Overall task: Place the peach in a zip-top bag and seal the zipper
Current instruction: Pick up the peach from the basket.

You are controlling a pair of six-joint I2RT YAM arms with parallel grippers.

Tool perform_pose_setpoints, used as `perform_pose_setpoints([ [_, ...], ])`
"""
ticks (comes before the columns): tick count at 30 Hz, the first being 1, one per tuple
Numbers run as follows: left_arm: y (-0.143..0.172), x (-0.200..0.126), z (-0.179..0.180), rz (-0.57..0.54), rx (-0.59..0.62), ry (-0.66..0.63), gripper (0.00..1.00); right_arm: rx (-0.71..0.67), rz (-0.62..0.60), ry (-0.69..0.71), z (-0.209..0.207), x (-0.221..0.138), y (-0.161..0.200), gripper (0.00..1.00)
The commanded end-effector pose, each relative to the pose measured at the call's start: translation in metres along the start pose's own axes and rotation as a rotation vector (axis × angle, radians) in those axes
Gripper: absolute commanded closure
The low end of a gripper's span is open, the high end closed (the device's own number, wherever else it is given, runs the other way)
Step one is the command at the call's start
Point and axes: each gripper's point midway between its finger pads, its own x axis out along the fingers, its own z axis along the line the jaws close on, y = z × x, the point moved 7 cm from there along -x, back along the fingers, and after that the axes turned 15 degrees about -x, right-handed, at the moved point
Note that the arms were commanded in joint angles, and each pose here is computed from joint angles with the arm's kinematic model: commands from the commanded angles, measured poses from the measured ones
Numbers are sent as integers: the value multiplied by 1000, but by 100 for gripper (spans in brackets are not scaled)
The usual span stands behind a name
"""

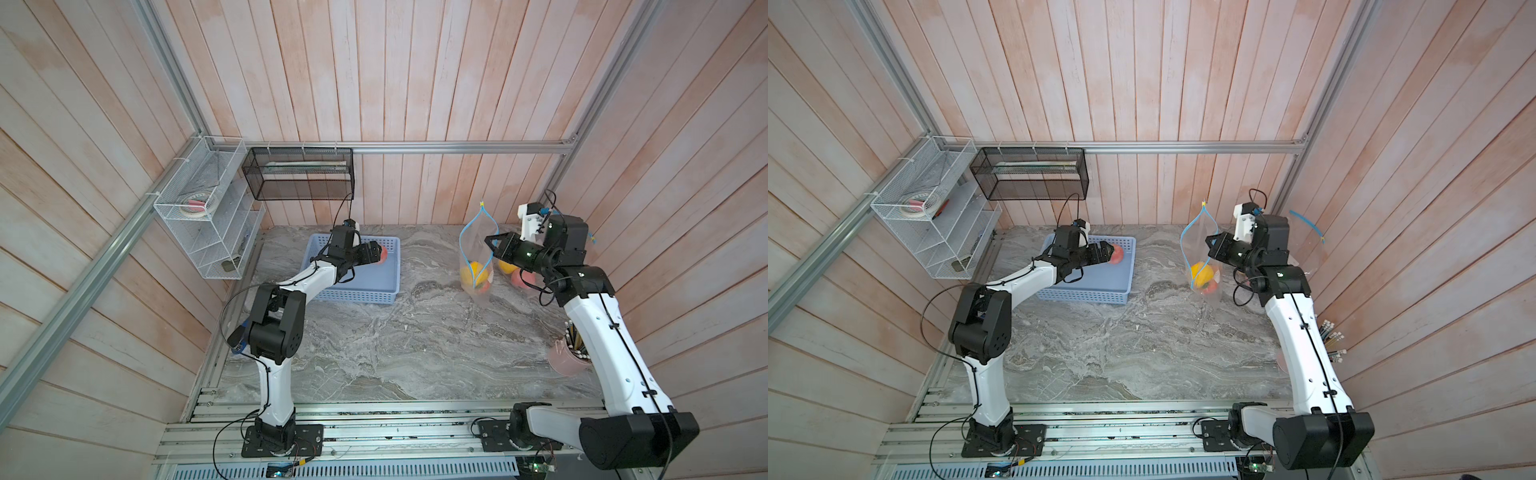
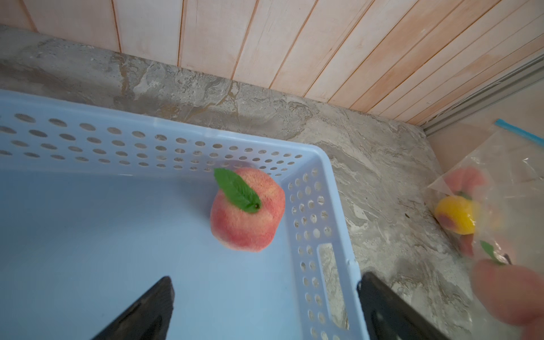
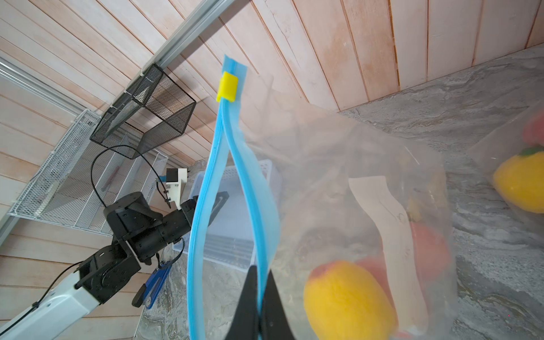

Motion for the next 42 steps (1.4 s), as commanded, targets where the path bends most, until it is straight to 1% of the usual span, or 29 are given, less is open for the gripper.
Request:
perform_pose_setpoints([
  [1, -1, 20, 3, 26, 46, -37, 1, 20, 48, -29, -6, 12, 15, 100],
  [3, -3, 32, 5, 12, 76, -73, 1, 32, 57, -68, -6, 18, 21, 100],
  [6, -4, 51, 8, 2, 81, -111, 1, 54, 68, -92, -7, 27, 28, 100],
  [10, 4, 70, 14, 24, 92, -137, 4, 75, 84, -106, -8, 33, 36, 100],
  [14, 12, 86, 15, 82, 130, -124, 12, 93, 99, -111, -9, 40, 44, 100],
  [21, 16, 91, 18, 102, 151, -118, 21, 100, 116, -125, -6, 48, 50, 100],
  [27, 15, 90, 17, 99, 159, -116, 34, 101, 116, -124, -5, 48, 51, 100],
  [31, 9, 81, 12, 80, 165, -110, 39, 102, 120, -118, -5, 47, 52, 100],
  [34, -1, 62, 0, 45, 165, -87, 39, 101, 119, -118, -4, 47, 52, 100],
  [38, -12, 18, -23, -8, 172, -9, 41, 97, 119, -123, -2, 47, 52, 100],
  [42, -19, -39, -47, -73, 183, 80, 41, 85, 116, -147, 6, 51, 52, 100],
])
